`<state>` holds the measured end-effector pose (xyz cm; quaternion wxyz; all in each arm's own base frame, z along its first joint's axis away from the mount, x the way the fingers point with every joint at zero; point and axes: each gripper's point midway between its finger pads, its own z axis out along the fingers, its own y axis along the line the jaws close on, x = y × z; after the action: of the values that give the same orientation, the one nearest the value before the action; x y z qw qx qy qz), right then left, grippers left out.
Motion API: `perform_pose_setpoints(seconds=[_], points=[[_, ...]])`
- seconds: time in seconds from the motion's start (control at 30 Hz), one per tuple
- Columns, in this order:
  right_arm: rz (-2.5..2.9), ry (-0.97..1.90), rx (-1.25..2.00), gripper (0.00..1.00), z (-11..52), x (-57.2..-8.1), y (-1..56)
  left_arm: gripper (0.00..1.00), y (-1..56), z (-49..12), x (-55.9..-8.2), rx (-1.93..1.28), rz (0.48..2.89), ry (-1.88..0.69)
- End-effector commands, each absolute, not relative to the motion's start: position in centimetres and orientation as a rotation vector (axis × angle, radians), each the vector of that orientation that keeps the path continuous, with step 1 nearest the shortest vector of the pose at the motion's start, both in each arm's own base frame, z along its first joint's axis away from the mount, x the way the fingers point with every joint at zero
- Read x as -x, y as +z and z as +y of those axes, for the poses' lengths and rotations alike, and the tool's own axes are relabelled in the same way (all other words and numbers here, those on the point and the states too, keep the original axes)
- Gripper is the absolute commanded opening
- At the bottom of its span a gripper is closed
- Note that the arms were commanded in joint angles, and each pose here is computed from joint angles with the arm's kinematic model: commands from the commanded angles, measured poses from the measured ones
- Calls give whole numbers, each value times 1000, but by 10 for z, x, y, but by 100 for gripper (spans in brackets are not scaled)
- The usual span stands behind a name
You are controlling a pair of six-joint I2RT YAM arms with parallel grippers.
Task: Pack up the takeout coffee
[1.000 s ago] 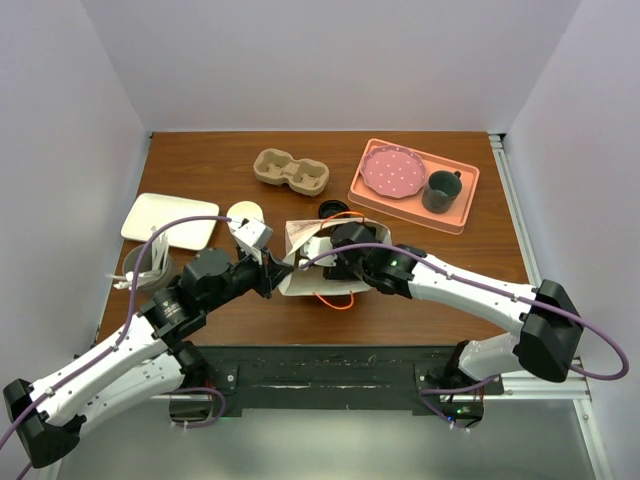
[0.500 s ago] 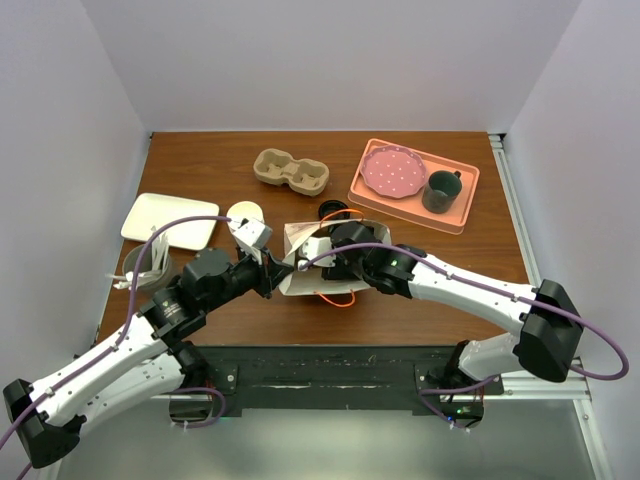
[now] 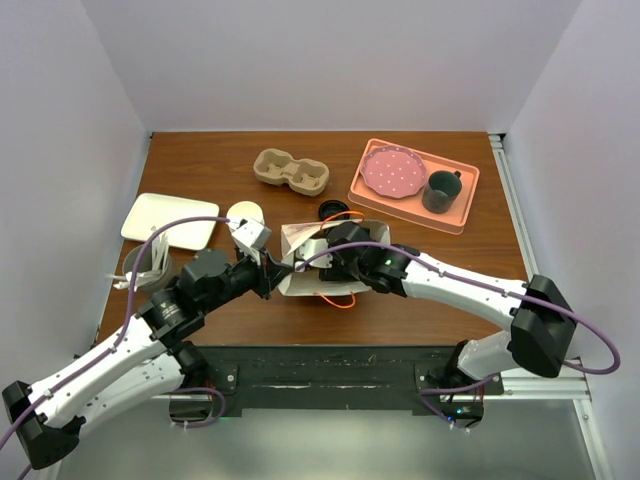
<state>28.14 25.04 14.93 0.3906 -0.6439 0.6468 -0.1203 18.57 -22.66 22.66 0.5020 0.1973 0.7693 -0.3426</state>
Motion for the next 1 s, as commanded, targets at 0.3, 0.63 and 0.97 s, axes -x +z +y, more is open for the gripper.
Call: perform_pose_setpoints(seconds=[0.3, 0.63, 0.97], points=[[1655, -299, 1522, 19, 262, -296, 158, 0, 234, -226, -182, -473, 1835, -855], [1654, -328, 1402, 18, 262, -306, 214, 0, 231, -227, -181, -492, 1844, -856], [1676, -170, 1493, 18, 260, -277, 208, 0, 231, -230, -183, -498, 1842, -852]])
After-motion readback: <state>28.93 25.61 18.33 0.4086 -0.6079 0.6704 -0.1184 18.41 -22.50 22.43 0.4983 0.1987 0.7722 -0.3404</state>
